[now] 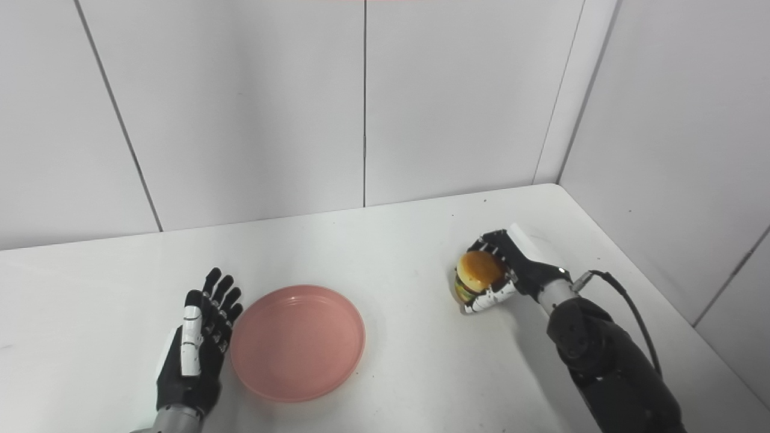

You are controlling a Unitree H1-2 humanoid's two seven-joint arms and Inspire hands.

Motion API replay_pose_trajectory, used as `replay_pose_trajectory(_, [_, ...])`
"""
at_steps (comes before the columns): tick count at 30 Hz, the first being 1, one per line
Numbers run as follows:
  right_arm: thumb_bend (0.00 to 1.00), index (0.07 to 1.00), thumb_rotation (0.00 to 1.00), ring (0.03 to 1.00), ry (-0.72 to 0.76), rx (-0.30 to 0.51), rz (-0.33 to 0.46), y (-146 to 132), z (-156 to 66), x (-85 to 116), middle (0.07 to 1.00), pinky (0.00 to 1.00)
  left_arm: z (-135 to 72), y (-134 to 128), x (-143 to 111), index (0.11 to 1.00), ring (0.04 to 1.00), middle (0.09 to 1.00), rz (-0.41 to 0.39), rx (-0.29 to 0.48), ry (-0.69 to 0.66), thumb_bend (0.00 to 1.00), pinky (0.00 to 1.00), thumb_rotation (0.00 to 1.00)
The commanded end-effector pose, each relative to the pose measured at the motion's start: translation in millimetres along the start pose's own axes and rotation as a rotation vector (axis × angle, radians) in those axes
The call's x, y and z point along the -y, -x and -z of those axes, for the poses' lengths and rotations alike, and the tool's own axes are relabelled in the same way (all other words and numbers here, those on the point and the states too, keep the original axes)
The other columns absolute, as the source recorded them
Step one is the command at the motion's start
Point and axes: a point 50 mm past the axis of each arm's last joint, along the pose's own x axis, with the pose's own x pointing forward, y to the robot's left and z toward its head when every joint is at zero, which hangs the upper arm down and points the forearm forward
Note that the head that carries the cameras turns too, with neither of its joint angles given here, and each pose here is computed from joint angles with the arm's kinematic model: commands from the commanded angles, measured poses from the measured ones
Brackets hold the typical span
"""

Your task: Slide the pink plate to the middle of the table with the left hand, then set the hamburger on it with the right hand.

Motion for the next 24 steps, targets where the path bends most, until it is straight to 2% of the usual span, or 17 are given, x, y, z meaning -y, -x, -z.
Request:
replay_pose_trajectory(1, [0.53, 0.513, 0.0, 0.455, -0.001, 0.115, 0.105, -5.6, -24.5, 24.9, 0.461, 0.4, 15.6, 11.8, -0.8, 0.963, 0.968, 0.972, -0.024, -0.046, 0.015, 0.66, 0.99, 1.0])
replay_pose_trajectory(4, [0.53, 0.516, 0.0, 0.442, -0.007, 0.159, 0.119, -5.7, -41.4, 27.6, 0.457, 0.39, 16.8, 10.4, 3.8, 0.961, 0.967, 0.968, -0.029, -0.04, 0.034, 0.66, 0.98, 1.0])
replay_pose_trajectory(7, [0.53, 0.519, 0.0, 0.429, -0.031, 0.269, 0.129, -6.5, -69.7, 27.9, 0.451, 0.37, 16.8, 8.8, 11.7, 0.962, 0.968, 0.971, -0.025, -0.058, 0.039, 0.68, 0.99, 1.0])
replay_pose_trajectory(10, [0.53, 0.516, 0.0, 0.444, -0.058, 0.351, 0.113, -8.9, -86.4, 25.0, 0.458, 0.38, 15.5, 9.9, 16.4, 0.981, 0.991, 0.992, -0.007, -0.066, 0.039, 0.66, 1.0, 1.0])
replay_pose_trajectory(16, [0.52, 0.521, 0.0, 0.409, -0.081, 0.496, -0.002, -10.6, -139.4, 15.9, 0.446, 0.35, 18.9, 9.7, 29.1, 0.988, 0.997, 1.0, -0.018, -0.055, 0.043, 0.64, 1.0, 1.0])
replay_pose_trajectory(24, [0.52, 0.523, 0.0, 0.412, -0.089, 0.608, -0.136, -14.5, -182.3, -8.8, 0.443, 0.35, 20.0, 6.9, 46.6, 0.983, 0.977, 0.99, -0.056, -0.036, 0.017, 0.58, 0.99, 1.0])
